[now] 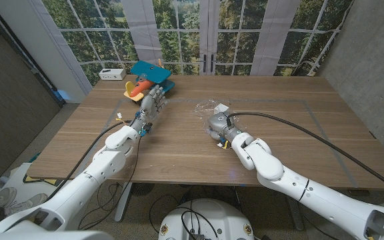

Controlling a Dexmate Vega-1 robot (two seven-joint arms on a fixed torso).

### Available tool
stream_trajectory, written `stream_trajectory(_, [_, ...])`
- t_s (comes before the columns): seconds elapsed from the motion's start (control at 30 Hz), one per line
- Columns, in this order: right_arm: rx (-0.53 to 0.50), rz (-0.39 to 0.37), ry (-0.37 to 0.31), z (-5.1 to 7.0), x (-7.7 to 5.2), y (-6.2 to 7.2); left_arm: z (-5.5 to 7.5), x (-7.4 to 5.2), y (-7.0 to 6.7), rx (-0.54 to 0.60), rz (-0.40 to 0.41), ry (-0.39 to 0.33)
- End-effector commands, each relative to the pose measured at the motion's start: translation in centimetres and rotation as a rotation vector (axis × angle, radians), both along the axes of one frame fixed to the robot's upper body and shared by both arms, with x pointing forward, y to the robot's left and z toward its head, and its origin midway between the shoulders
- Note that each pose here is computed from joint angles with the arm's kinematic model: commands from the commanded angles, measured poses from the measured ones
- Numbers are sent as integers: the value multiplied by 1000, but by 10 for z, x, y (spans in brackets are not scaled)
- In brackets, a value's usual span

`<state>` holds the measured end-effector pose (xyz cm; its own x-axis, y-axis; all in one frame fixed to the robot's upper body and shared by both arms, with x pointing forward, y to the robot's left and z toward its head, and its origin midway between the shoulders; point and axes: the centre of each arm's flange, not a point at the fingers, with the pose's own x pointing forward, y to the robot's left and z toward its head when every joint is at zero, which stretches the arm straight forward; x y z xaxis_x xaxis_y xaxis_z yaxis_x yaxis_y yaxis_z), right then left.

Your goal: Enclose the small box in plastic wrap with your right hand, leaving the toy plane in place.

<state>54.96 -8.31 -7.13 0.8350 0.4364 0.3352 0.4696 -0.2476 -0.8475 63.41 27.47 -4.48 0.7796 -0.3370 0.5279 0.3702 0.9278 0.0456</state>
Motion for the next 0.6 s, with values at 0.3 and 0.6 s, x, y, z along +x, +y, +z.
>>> stream_trajectory(0.3, [157, 88, -260, 11, -19, -14, 1, 5, -2, 6, -12, 4])
stream_trajectory(0.6, [164, 90, -316, 14, -19, -16, 3, 7, -2, 9, -15, 6])
